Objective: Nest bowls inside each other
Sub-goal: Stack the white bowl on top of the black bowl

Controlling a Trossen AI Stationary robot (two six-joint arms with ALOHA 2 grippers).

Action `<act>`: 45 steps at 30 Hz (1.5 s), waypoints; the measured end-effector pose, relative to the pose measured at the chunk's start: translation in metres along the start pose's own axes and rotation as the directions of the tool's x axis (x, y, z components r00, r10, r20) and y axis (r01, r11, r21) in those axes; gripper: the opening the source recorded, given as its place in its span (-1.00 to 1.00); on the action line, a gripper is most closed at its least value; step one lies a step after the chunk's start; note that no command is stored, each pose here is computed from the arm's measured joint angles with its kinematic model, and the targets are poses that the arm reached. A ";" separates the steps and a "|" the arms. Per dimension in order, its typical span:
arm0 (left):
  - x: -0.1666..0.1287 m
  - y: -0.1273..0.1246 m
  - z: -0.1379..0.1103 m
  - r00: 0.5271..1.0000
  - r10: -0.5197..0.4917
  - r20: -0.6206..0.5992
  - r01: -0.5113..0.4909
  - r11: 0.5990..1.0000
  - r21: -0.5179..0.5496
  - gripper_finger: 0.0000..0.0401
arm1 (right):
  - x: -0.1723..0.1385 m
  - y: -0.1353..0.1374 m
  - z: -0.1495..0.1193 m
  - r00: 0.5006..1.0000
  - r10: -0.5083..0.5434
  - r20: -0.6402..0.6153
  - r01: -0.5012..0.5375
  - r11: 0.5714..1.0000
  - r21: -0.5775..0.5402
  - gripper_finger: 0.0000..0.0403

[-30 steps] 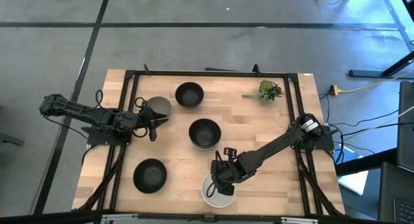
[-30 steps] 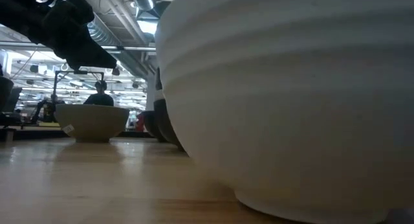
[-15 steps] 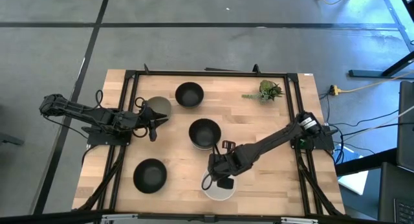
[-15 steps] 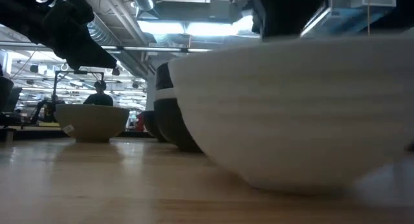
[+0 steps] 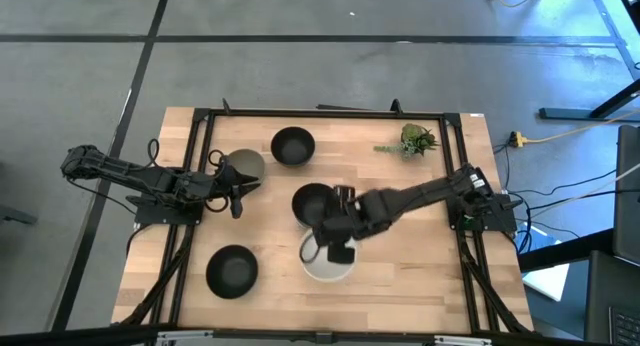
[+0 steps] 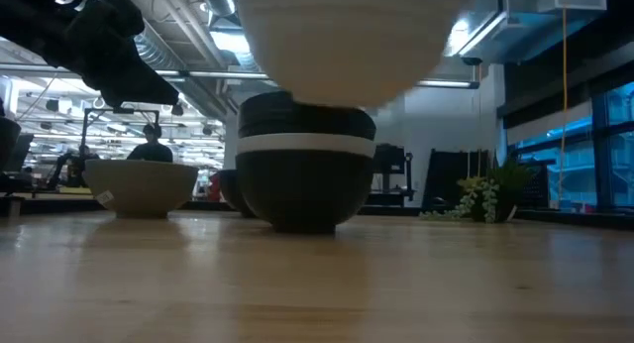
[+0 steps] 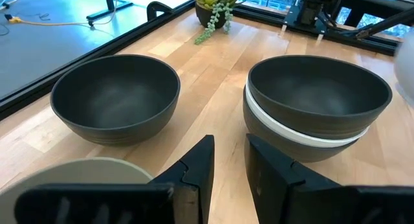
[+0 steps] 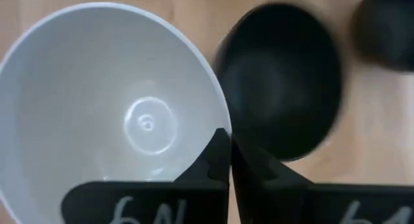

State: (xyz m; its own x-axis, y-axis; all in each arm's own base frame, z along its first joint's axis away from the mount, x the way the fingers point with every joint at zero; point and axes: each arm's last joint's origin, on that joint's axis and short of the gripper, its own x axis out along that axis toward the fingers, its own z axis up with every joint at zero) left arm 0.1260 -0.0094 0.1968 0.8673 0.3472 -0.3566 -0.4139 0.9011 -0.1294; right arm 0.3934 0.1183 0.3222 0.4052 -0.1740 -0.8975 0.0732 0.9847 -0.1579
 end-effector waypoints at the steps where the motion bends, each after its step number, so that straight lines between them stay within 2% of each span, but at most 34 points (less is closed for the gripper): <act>1: 0.000 0.000 0.000 1.000 0.000 0.001 0.000 1.000 0.000 -0.59 | -0.004 -0.007 0.004 1.000 -0.012 0.012 0.012 1.000 -0.001 -0.98; 6: 0.000 0.000 0.000 1.000 0.000 0.000 0.000 1.000 -0.001 -0.59 | -0.015 -0.042 0.020 0.997 -0.036 0.071 0.035 0.999 0.011 -0.98; 12: 0.000 0.000 0.000 1.000 0.000 0.001 0.000 1.000 -0.001 -0.59 | -0.007 -0.084 0.026 0.996 -0.070 0.056 0.068 0.997 0.029 -0.98; 20: 0.000 0.000 0.000 1.000 0.000 0.000 0.000 0.999 0.040 -0.59 | 0.006 -0.131 0.036 0.994 0.020 0.106 -0.028 0.997 0.078 -0.98; 25: 0.000 0.000 0.000 1.000 0.000 0.000 0.000 0.999 0.046 -0.59 | 0.009 -0.152 0.033 0.996 0.032 0.087 -0.042 0.993 0.111 -0.98; 29: 0.000 0.000 0.000 1.000 0.000 0.000 0.000 0.999 0.048 -0.59 | 0.013 -0.159 0.033 0.991 0.107 0.082 -0.117 0.985 0.127 -0.98; 34: 0.000 0.000 0.000 1.000 0.000 0.000 0.000 0.998 0.060 -0.59 | 0.028 -0.160 0.030 0.991 0.117 0.061 -0.124 0.984 0.130 -0.98; 42: 0.000 0.000 0.000 1.000 0.000 0.000 0.000 0.998 0.067 -0.59 | 0.070 -0.153 0.013 0.986 0.163 -0.041 -0.155 0.975 0.157 -0.99; 45: 0.000 0.000 0.000 1.000 0.000 0.000 0.000 0.996 0.086 -0.59 | 0.081 -0.151 0.010 0.985 0.169 -0.028 -0.162 0.971 0.174 -0.99</act>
State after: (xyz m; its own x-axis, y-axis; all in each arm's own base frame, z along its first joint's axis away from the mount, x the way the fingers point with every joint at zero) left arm 0.1260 -0.0094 0.1968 0.8674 0.3472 -0.3565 -0.3886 0.9201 -0.0494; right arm 0.4247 -0.0447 0.2776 0.3862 -0.0047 -0.9224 0.1636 0.9845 0.0635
